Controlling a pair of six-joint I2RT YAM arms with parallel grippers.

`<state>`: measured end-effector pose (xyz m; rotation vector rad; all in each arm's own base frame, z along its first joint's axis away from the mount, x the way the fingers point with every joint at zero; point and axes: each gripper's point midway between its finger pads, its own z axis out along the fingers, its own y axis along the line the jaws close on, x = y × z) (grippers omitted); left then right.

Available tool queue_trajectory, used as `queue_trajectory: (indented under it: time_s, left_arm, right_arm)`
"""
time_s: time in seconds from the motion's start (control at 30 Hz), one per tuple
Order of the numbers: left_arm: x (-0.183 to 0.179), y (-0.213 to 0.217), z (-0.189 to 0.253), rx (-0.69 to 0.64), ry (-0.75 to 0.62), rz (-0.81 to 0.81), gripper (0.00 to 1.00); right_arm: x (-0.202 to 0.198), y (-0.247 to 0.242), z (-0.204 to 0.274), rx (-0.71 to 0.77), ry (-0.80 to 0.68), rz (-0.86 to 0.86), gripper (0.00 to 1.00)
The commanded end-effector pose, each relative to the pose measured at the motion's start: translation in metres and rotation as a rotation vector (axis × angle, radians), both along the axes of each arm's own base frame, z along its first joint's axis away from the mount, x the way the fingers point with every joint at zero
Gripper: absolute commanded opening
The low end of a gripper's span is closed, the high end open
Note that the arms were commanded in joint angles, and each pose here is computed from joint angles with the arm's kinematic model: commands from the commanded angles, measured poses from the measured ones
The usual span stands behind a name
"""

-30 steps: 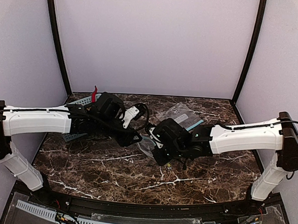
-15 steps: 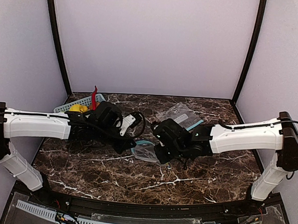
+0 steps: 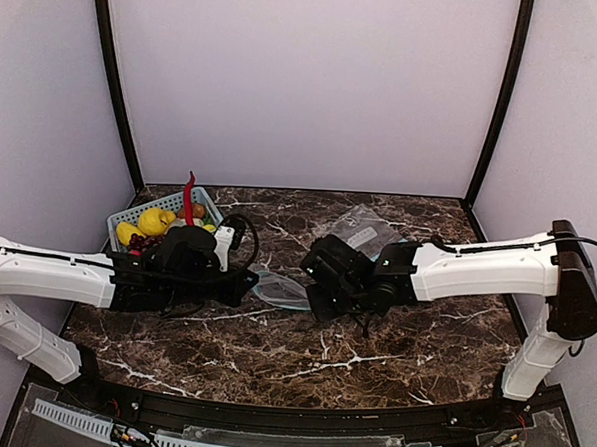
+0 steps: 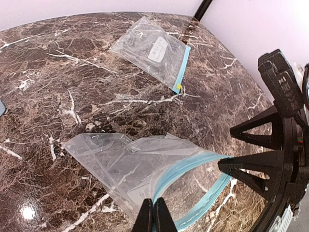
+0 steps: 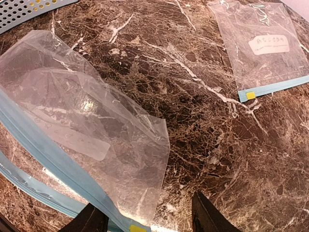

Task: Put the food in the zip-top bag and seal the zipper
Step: Pass from the right arm to the left, then pass from the left arm to the right

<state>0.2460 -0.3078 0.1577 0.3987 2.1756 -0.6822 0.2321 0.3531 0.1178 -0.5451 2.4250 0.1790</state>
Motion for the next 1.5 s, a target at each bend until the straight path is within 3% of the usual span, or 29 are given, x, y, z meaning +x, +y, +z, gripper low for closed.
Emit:
queue_trajectory:
  time_s: [0.0, 0.43, 1.17, 1.47]
  left_arm:
    - [0.012, 0.012, 0.016, -0.102, -0.048, 0.159, 0.01]
    - [0.013, 0.017, 0.019, -0.197, -0.050, 0.248, 0.01]
    - [0.009, 0.012, 0.011, -0.221, -0.013, 0.228, 0.01]
    - [0.007, 0.010, 0.008, -0.221, 0.000, 0.215, 0.01]
  right_arm:
    - [0.004, -0.002, 0.001, 0.021, 0.017, -0.082, 0.57]
    - [0.014, -0.006, -0.014, 0.171, 0.082, -0.223, 0.62]
    - [0.019, 0.000, -0.031, 0.303, 0.138, -0.258, 0.47]
    - [0.023, 0.002, -0.031, 0.329, 0.135, -0.266, 0.36]
